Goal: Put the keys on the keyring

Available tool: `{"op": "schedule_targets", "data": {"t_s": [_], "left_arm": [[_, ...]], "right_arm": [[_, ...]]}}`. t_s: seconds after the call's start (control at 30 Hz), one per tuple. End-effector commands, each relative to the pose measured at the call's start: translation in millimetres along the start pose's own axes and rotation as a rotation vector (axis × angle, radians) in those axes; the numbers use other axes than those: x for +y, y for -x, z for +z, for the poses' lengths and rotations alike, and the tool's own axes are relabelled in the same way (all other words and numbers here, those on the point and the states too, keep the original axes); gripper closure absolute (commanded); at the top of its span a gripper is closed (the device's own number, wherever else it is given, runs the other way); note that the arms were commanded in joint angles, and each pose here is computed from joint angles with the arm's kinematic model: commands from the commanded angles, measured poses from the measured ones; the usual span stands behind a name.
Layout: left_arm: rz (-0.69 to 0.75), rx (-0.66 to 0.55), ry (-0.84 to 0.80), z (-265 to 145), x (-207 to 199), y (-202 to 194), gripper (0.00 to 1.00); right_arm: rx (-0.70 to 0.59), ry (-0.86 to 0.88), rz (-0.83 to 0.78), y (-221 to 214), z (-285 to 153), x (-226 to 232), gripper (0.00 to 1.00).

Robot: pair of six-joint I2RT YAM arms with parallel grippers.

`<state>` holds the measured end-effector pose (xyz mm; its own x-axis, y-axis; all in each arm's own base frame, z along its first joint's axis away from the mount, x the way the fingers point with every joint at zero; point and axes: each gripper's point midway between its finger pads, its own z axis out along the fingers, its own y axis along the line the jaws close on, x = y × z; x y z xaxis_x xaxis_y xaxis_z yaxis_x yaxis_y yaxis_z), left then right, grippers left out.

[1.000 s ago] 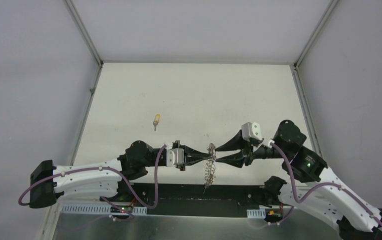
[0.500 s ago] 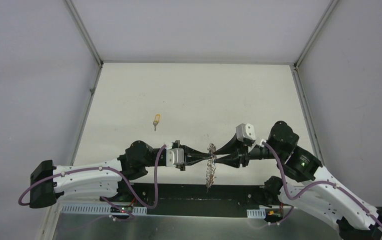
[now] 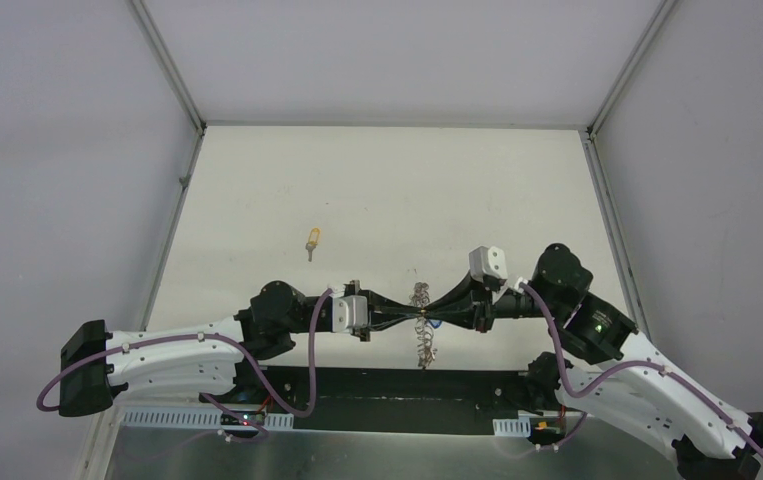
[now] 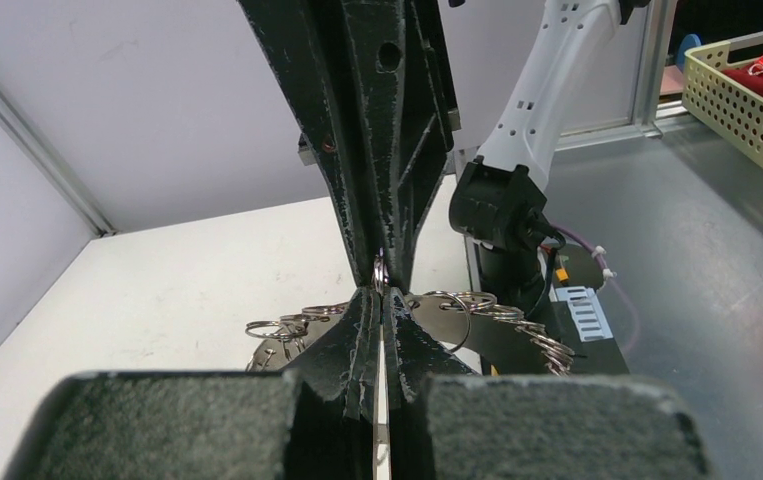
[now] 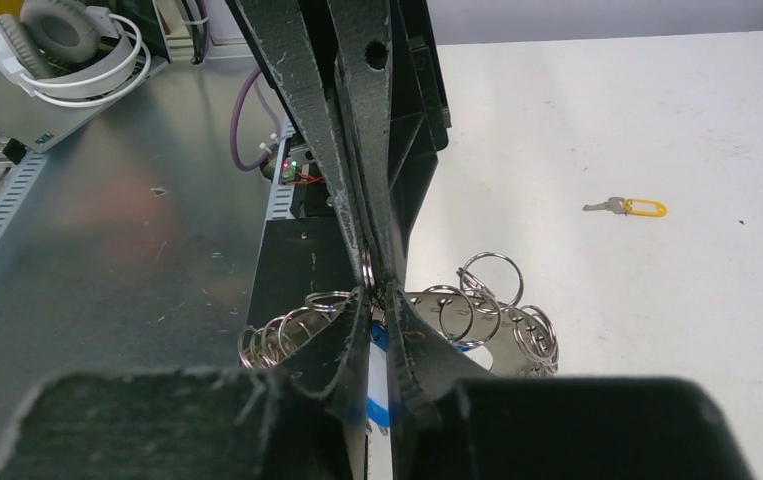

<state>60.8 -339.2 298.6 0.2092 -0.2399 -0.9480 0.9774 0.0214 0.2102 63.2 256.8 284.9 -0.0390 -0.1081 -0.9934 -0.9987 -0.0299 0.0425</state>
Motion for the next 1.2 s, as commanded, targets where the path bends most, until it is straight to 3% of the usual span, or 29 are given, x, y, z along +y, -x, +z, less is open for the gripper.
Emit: {"op": "schedule_targets", "data": {"t_s": [0.0,0.07,0.3,0.43,0.6,0.83,1.17], "left_arm": [[0.021,-0.110,0.010,5,3,31,1.00],[0.017,-0.106,0.008,5,2,30,1.00],[0.006,-0.069,0.028,1,4,24,1.00],[0.003,0.004,0.044,-5,7,17,0.77],[0.008,0.162,0.001,-10,3,6,0.65],[-0.013,0.324,-0.016,-18,1,-19,0.61],[-0.047,0.442,-0.087,-10,-8,-54,0.60]], "right_arm": [[-0.050,-0.010,-0.041,13,4,-5,0.95],[-0.045,-0.012,-0.042,11,4,-5,1.00],[-0.015,-0.013,-0.041,9,0,-4,1.00],[0.070,0.007,-0.008,-4,-3,0,1.00],[0.198,0.021,0.029,-21,-7,1,1.00],[0.347,-0.015,0.078,-41,-15,-6,1.00],[0.460,-0.010,0.169,-58,-16,-7,1.00]]}}
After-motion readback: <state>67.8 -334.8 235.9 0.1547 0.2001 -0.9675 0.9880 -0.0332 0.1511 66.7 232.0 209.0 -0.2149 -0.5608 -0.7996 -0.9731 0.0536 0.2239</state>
